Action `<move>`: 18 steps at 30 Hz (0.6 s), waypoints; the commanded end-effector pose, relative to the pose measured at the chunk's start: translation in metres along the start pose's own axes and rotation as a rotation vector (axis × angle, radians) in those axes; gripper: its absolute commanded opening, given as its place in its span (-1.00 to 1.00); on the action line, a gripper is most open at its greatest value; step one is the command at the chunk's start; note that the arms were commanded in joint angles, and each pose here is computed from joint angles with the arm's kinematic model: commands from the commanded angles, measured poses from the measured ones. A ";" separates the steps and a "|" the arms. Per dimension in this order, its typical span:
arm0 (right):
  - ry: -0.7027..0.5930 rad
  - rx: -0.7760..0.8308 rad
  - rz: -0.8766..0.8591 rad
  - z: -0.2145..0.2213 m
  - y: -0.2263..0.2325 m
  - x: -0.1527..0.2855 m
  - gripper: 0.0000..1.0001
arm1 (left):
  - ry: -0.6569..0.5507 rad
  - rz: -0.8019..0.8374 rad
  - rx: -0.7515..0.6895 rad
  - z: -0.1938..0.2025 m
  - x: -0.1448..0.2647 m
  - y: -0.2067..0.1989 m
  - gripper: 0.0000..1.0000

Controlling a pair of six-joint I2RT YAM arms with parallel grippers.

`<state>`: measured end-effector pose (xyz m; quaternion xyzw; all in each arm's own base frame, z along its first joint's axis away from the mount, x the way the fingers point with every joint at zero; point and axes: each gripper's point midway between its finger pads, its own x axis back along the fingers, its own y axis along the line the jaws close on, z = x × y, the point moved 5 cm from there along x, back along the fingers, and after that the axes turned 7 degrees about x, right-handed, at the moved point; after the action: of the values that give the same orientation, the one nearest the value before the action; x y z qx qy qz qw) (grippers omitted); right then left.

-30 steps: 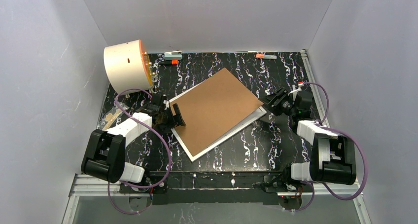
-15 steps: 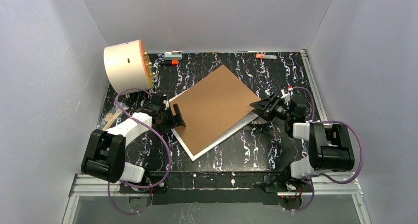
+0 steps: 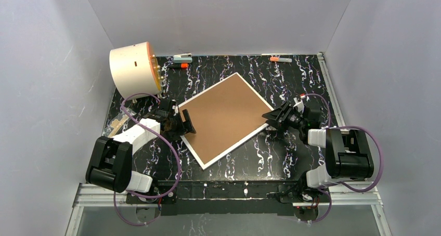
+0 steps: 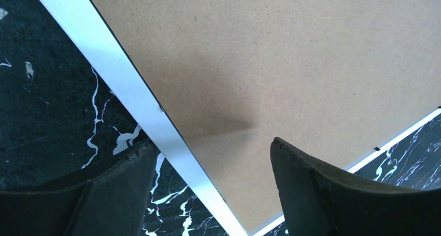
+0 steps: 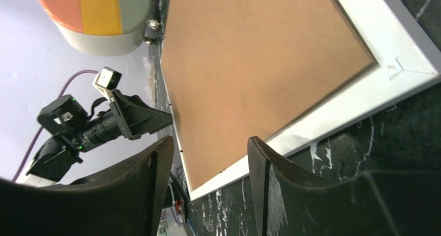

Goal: Put the photo into the frame

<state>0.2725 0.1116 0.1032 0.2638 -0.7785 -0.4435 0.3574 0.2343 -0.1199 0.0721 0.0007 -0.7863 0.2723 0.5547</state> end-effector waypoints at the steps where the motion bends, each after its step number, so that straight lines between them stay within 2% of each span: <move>1: -0.014 0.068 0.064 -0.006 -0.001 0.001 0.27 | 0.096 -0.121 0.015 0.027 -0.008 0.029 0.55; 9: -0.015 0.045 0.115 -0.014 -0.003 -0.002 0.25 | 0.096 -0.129 0.012 0.028 -0.008 0.031 0.54; 14: -0.047 0.053 0.228 -0.033 0.006 0.004 0.26 | 0.068 -0.146 0.004 0.023 -0.001 0.030 0.55; 18: -0.105 0.101 0.349 -0.063 0.013 0.007 0.32 | 0.015 -0.148 0.004 0.016 0.012 0.028 0.70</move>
<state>0.2939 0.0956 0.1124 0.1671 -0.8109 -0.3976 0.3956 0.2322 -0.1164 0.0739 0.0127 -0.7908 0.2662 0.5511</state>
